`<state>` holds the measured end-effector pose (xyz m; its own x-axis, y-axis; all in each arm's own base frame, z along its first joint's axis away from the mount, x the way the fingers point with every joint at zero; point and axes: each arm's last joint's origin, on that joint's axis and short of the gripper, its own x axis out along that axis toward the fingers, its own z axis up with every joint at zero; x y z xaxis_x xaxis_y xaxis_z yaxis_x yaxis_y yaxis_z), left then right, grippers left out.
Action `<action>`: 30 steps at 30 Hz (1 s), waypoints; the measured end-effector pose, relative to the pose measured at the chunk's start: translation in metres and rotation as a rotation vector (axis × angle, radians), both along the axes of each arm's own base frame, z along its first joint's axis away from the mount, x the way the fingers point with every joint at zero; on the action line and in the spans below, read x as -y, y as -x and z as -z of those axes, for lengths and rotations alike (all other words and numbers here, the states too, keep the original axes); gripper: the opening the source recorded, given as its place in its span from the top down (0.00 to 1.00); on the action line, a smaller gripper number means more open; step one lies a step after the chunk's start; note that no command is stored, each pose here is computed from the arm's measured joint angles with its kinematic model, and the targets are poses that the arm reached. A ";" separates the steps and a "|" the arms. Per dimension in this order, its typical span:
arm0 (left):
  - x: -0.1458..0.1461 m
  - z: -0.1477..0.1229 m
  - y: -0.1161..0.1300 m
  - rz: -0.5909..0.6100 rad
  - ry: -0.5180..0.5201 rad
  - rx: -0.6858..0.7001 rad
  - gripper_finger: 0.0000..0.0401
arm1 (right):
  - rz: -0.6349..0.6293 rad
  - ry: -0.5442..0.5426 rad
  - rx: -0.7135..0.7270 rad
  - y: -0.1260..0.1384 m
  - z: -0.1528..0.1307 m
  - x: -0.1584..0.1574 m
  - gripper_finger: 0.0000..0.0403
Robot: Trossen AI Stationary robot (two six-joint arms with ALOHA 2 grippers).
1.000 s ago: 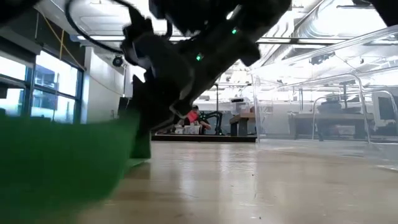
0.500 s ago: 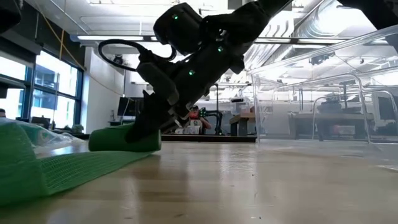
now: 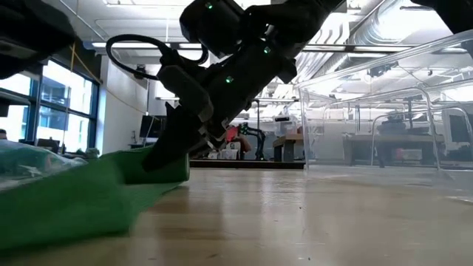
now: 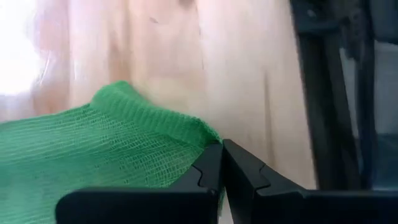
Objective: Roll bandage
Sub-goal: Roll the green bandage
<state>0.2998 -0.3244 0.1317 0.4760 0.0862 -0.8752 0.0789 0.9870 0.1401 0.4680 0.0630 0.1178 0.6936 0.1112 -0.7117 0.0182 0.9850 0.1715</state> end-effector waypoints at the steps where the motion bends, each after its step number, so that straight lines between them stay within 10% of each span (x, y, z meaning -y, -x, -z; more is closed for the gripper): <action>1: -0.001 0.000 -0.001 -0.005 -0.005 0.004 0.97 | 0.000 0.000 0.001 0.000 0.000 0.000 0.87; 15: -0.010 -0.001 -0.011 -0.019 -0.032 0.022 0.62 | -0.002 -0.022 0.002 0.000 0.000 -0.004 0.87; 24: -0.006 -0.011 -0.005 -0.072 -0.030 0.074 0.61 | -0.003 -0.023 0.002 0.000 0.000 -0.004 0.87; 30: -0.031 -0.051 0.032 -0.319 -0.168 0.200 0.61 | -0.004 -0.024 0.002 0.000 0.000 -0.004 0.87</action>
<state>0.2673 -0.2934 0.1823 0.5616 0.3908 -0.7293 -0.2727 0.9196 0.2828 0.4680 0.0667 0.1177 0.6944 0.1315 -0.7074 0.0135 0.9806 0.1956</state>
